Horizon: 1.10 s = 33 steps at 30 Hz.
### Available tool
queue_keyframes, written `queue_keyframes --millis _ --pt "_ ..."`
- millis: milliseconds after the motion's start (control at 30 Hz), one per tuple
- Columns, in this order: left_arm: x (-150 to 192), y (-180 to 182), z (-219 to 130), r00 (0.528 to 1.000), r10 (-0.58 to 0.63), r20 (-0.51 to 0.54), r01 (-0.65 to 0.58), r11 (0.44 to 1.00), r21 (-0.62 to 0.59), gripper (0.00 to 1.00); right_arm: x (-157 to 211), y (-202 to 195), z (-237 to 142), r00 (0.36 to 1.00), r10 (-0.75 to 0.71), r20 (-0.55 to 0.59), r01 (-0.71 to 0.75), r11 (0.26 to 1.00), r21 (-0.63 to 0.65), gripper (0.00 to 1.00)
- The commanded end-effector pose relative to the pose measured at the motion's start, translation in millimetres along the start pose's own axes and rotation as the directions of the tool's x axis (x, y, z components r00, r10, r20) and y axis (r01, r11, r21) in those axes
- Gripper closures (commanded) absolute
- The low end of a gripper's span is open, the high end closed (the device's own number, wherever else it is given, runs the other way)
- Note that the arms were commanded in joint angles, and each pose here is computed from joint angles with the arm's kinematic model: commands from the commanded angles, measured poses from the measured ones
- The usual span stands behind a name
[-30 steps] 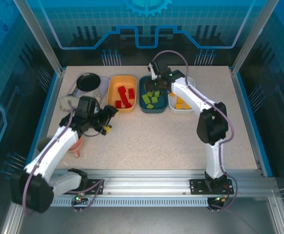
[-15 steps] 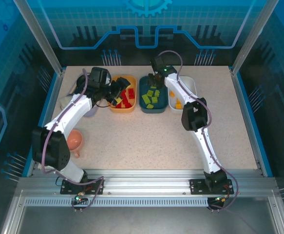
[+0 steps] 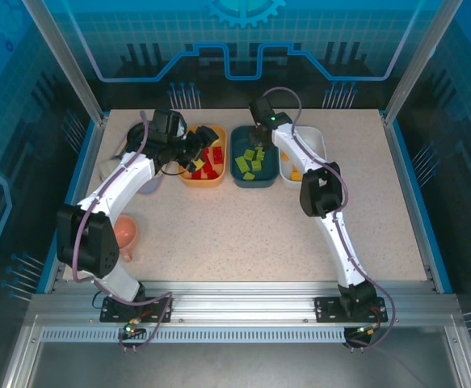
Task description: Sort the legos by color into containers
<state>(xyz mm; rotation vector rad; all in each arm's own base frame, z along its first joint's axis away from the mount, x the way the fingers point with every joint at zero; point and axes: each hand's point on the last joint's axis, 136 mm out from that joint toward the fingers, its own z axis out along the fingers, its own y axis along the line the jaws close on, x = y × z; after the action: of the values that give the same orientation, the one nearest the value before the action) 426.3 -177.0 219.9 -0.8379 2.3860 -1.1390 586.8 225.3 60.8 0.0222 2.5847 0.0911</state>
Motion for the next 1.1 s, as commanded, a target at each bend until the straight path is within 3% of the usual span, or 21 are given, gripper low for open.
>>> queue_keyframes --millis 0,367,567,667,867,1067 --pt "-2 -8 -3 1.000 0.026 -0.010 -0.026 0.999 0.028 0.20 0 -9 5 1.000 -0.022 -0.002 0.023 0.999 0.035 0.62" --pt "4 -3 -6 1.000 0.021 -0.010 -0.020 0.999 0.027 0.20 17 4 -4 0.997 -0.060 -0.053 0.062 0.997 0.039 0.62" --pt "7 -5 -7 1.000 0.025 -0.010 -0.025 0.999 0.031 0.20 11 4 -18 0.999 -0.031 -0.040 0.032 0.999 0.034 0.37" --pt "10 -5 -8 1.000 0.030 -0.009 -0.029 0.999 0.031 0.20 -2 7 -32 0.999 -0.036 -0.005 0.036 0.999 0.018 0.31" --pt "15 -1 -11 0.999 0.033 -0.006 -0.033 0.999 0.021 0.20 -30 16 -73 0.995 -0.053 0.086 0.055 0.998 -0.018 0.38" --pt "21 3 -18 0.999 0.044 0.001 -0.044 0.999 0.009 0.20 -34 17 -110 0.992 -0.058 0.111 0.061 0.998 -0.021 0.46"
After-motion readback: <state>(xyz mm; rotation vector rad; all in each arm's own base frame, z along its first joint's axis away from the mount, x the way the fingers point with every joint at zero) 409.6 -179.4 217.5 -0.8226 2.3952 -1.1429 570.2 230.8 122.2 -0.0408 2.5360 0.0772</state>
